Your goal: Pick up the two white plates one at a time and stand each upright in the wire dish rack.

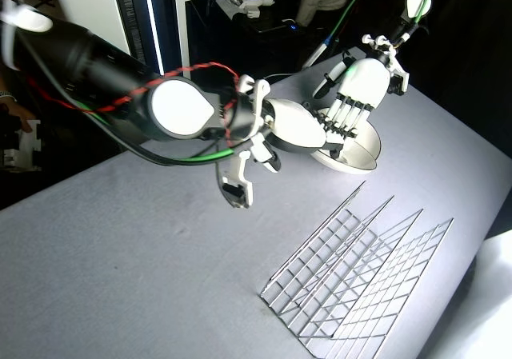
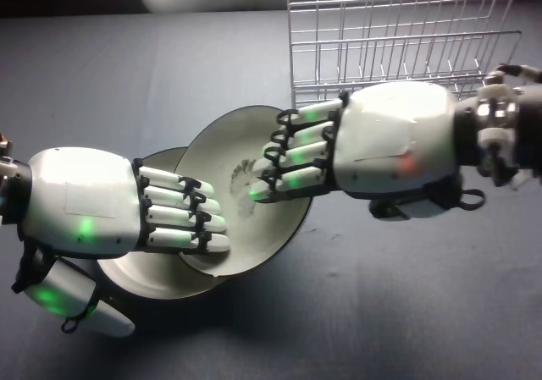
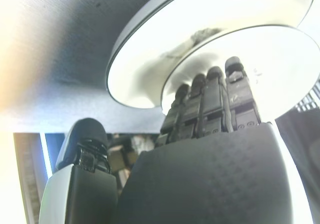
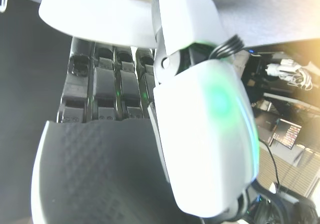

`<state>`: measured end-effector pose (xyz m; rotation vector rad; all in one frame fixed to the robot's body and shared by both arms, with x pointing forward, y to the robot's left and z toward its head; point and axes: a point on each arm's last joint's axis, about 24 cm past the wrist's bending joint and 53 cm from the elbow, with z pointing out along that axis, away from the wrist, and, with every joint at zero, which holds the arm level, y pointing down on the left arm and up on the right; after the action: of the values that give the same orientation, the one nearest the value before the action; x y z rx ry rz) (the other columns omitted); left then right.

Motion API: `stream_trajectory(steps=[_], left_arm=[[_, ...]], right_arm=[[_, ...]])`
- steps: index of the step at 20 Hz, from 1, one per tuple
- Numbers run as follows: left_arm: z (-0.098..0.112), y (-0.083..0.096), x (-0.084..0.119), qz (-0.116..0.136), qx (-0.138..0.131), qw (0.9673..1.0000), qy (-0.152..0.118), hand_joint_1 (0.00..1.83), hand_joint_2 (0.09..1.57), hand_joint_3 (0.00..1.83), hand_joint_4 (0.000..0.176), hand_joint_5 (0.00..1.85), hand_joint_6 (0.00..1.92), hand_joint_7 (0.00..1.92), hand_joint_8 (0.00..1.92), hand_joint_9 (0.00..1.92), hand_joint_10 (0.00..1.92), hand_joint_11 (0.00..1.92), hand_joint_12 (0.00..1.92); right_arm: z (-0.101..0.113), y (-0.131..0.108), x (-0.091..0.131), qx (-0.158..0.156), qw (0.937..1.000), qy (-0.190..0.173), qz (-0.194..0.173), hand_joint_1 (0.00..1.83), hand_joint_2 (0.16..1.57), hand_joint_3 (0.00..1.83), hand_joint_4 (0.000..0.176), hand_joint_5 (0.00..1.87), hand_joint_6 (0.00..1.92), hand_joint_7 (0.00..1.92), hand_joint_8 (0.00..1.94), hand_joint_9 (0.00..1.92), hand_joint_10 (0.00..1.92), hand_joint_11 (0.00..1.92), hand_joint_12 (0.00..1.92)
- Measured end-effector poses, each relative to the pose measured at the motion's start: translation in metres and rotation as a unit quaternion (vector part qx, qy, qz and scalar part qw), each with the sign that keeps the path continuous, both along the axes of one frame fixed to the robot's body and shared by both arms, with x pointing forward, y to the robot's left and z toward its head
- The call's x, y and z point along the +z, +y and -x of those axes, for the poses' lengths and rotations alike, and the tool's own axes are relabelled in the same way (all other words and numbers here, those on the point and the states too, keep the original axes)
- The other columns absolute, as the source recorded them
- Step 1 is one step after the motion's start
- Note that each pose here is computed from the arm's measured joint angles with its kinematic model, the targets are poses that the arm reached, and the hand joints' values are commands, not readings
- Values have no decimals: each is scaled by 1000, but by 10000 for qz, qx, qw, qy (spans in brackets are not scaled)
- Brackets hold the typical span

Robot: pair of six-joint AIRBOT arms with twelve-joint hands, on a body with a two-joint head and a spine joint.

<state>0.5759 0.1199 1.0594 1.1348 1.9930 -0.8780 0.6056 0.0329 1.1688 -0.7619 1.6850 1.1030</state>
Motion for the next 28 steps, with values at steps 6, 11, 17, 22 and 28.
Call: stream_trajectory(steps=[6,11,17,22,28], left_arm=[[0,0,-1,9,13,10000,22,0,1214,0,0,18,3,10,1,0,0,0,0],[1,0,-1,11,15,10000,30,0,1213,0,0,0,0,0,0,0,0,0,0],[1,0,-1,21,27,10000,49,0,1227,5,0,17,2,11,2,4,1,6,5],[1,0,-1,32,37,10000,64,0,1217,0,0,20,3,8,0,0,0,5,6],[1,1,0,65,58,9999,109,0,1217,0,0,8,1,8,2,0,0,8,4]], right_arm=[[-16,27,-5,39,10000,-31,-51,1394,1002,0,0,247,6,178,3,227,5,0,887],[-26,43,-9,24,10000,-43,-48,1394,1000,0,0,255,4,191,4,239,9,0,931],[-29,54,-13,47,10000,-35,-47,1350,1027,4,0,351,25,300,20,327,31,0,1046],[-35,59,-18,26,10000,-40,-26,1281,1040,1,0,511,27,498,26,489,54,0,1219],[-33,62,-15,112,9998,-95,-101,1242,1083,48,0,865,890,1067,639,1013,71,598,1113]])
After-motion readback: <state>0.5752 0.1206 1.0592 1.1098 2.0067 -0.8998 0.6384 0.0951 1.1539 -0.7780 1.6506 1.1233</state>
